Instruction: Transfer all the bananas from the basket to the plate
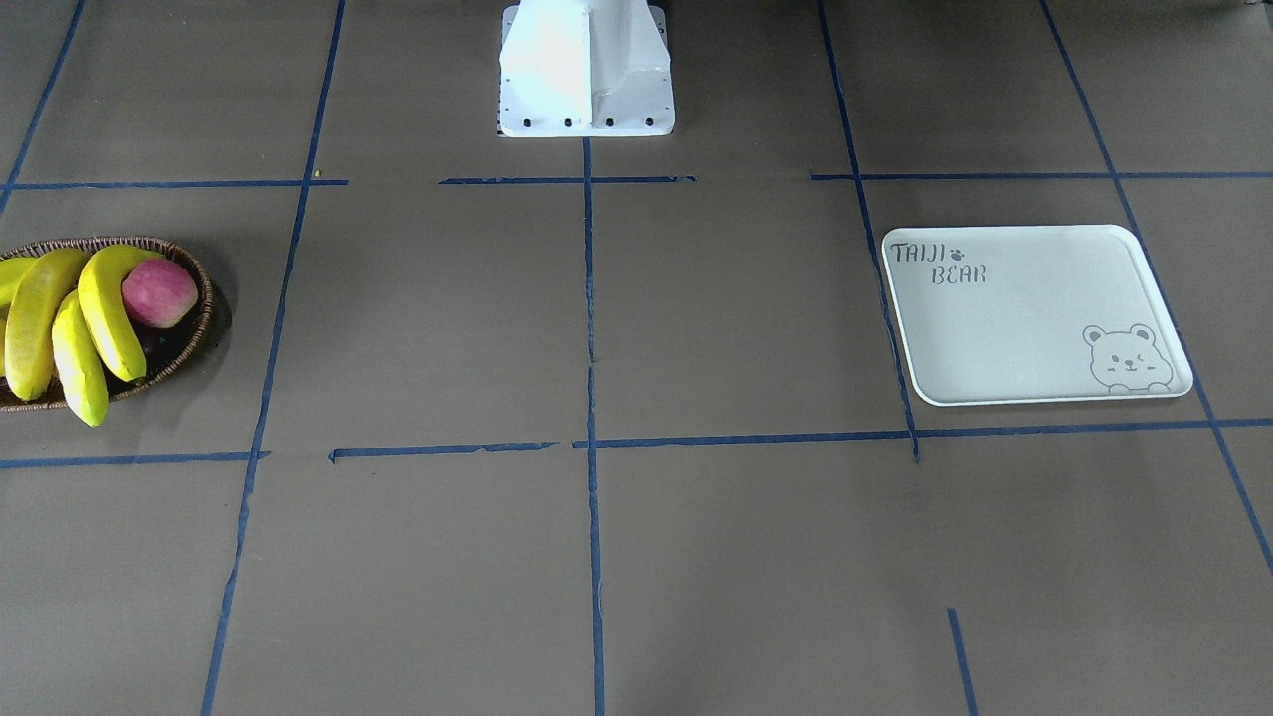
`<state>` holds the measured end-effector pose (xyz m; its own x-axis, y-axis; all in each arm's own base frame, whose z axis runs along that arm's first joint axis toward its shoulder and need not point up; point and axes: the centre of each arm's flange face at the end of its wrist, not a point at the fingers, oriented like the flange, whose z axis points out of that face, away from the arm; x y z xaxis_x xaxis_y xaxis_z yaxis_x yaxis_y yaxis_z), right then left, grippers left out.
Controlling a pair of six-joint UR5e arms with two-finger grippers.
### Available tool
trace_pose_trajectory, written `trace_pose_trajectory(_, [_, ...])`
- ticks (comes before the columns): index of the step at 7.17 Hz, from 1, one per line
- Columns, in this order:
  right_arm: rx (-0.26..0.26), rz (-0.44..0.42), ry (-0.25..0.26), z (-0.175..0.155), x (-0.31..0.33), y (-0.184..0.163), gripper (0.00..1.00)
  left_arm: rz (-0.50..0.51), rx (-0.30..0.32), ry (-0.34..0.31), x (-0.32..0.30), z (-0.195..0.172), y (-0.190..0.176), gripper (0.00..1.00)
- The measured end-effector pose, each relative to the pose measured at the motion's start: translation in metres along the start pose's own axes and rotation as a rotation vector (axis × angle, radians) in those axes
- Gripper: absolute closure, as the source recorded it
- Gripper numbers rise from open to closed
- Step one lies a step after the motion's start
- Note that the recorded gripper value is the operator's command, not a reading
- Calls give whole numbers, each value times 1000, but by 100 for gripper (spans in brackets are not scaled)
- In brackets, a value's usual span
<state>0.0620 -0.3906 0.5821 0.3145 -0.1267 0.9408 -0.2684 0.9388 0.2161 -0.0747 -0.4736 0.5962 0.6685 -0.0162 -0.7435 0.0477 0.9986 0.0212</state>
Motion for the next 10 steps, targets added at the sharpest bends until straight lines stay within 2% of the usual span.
trace_pose_trajectory(1, [-44,46,-28,29,-34,-30,99,-47,38,25,23,-17,-2,0])
trace_pose_trajectory(2, [-91,84,-46,73,-81,-61,99,-72,80,69,46,-29,-4,0])
trace_pose_trajectory(3, [-120,82,-57,117,-127,-82,99,-72,113,104,68,-32,-8,0])
trace_pose_trajectory(4, [-129,75,-66,161,-177,-96,99,-74,136,141,103,-24,-15,0])
trace_pose_trajectory(5, [-117,70,-75,199,-225,-100,99,-101,147,188,150,-15,-25,0])
trace_pose_trajectory(7, [-85,30,-119,260,-319,-70,99,-148,144,301,243,-4,-39,1])
trace_pose_trajectory(8, [-95,5,-158,279,-358,-47,99,-157,135,360,290,-5,-45,1])
trace_pose_trajectory(9, [-114,-25,-201,295,-396,-29,99,-174,102,422,352,-9,-48,1])
trace_pose_trajectory(10, [-121,-47,-231,308,-426,-12,99,-205,44,481,422,-11,-45,1])
